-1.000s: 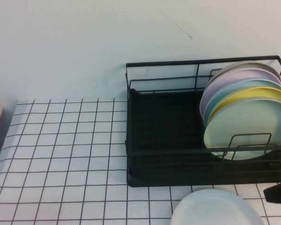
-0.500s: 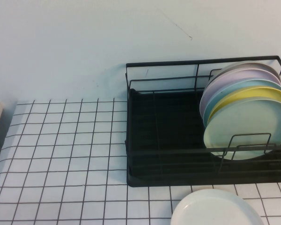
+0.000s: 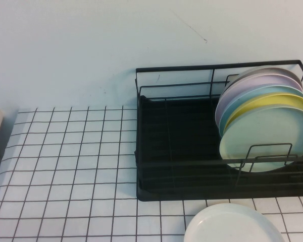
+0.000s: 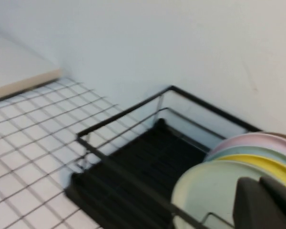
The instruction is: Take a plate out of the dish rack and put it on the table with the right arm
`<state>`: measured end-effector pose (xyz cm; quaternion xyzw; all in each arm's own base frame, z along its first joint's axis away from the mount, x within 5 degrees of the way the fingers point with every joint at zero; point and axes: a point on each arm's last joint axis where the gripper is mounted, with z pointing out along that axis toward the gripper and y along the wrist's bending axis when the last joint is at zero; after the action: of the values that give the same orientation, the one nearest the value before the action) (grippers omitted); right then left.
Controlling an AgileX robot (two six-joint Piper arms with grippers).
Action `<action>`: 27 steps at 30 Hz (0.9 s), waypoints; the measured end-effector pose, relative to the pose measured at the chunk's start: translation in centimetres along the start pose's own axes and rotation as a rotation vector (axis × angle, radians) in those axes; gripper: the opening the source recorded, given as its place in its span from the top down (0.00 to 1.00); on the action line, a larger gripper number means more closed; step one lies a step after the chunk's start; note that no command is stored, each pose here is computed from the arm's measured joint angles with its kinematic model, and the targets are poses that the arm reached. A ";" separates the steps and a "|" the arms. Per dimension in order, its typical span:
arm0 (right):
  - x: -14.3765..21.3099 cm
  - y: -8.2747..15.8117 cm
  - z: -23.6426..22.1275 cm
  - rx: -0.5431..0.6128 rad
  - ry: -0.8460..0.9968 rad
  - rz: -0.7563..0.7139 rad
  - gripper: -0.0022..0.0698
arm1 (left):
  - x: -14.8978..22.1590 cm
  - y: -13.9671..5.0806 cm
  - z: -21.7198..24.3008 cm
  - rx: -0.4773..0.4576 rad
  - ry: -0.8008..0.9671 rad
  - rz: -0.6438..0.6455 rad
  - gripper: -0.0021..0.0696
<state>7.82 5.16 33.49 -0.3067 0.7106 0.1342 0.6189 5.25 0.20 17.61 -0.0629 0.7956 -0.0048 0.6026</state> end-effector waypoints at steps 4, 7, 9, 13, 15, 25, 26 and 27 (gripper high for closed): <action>1.3 -0.5 -0.5 0.157 -0.039 -0.049 0.97 | 0.0 0.0 0.0 0.000 0.000 0.000 0.98; 2.5 -0.5 -1.4 0.286 -0.084 -0.070 0.97 | 0.0 0.0 0.0 0.000 0.000 0.000 0.98; 3.5 -0.5 -1.7 0.352 -0.100 -0.089 0.97 | 0.0 0.0 0.0 0.000 0.000 0.000 0.98; 6.8 -0.3 -1.8 0.427 -0.029 -0.046 0.97 | 0.0 0.0 0.0 0.000 0.000 0.000 0.98; 8.8 -0.4 -1.9 0.471 0.064 0.005 0.97 | 0.0 0.0 0.0 0.000 0.000 0.000 0.98; 16.4 0.2 -2.1 0.641 0.183 0.218 0.97 | 0.0 0.0 0.0 0.000 0.000 0.000 0.98; 16.9 0.3 -2.0 0.639 0.197 0.226 0.97 | 0.0 0.0 0.0 0.000 0.000 0.000 0.98; 17.2 0.4 -2.0 0.637 0.205 0.232 0.97 | 0.0 0.0 0.0 0.000 0.000 0.000 0.98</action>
<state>5.24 -0.32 17.27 -0.0276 0.8052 -0.0563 0.5897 5.25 0.20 17.61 -0.0629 0.7956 -0.0048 0.6026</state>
